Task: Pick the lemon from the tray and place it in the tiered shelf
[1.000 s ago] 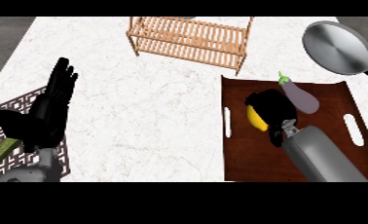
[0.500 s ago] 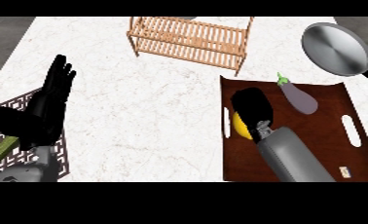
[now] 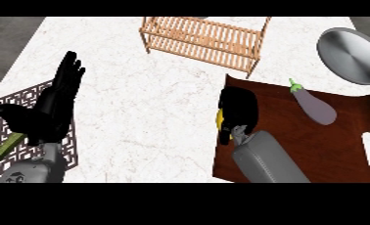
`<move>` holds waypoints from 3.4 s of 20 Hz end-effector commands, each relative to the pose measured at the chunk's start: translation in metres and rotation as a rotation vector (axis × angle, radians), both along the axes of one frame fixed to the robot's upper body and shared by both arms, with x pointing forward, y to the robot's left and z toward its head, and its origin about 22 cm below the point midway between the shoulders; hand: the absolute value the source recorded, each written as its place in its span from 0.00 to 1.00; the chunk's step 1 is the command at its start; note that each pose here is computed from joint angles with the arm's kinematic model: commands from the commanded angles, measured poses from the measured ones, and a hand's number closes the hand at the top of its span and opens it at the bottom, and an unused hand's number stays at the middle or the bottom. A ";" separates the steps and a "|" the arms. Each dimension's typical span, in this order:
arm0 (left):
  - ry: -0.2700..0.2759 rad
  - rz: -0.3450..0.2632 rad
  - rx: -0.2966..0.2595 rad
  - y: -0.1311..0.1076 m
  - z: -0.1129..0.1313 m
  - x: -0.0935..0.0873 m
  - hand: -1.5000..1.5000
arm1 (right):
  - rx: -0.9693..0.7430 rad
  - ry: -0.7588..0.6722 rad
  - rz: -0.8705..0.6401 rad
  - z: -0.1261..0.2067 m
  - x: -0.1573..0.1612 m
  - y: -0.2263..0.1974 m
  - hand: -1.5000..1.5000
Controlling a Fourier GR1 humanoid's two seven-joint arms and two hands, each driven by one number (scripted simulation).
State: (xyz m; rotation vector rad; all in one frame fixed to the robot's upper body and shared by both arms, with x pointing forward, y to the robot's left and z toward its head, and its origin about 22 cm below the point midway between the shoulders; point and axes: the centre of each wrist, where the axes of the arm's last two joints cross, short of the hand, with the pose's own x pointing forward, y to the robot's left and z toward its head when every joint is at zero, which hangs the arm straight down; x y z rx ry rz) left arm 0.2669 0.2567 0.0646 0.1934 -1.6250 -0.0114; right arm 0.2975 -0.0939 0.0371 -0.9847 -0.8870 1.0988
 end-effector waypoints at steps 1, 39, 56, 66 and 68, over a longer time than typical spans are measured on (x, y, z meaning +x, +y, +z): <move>-0.005 -0.023 0.011 -0.002 0.003 0.003 0.50 | 0.172 -0.058 -0.082 0.030 -0.010 0.044 1.00; 0.007 0.029 -0.013 0.005 -0.005 0.002 0.50 | 0.384 -0.778 -0.451 0.155 0.077 0.077 1.00; -0.001 -0.010 0.011 -0.007 -0.004 0.004 0.50 | 0.519 -0.814 -0.559 0.115 0.123 0.051 0.00; -0.013 0.033 0.000 0.007 -0.002 0.006 0.50 | 0.619 -0.807 -0.471 0.116 0.139 0.046 0.00; -0.001 0.023 0.008 0.011 -0.003 0.004 0.50 | 0.656 -0.867 -0.445 0.131 0.140 0.051 0.00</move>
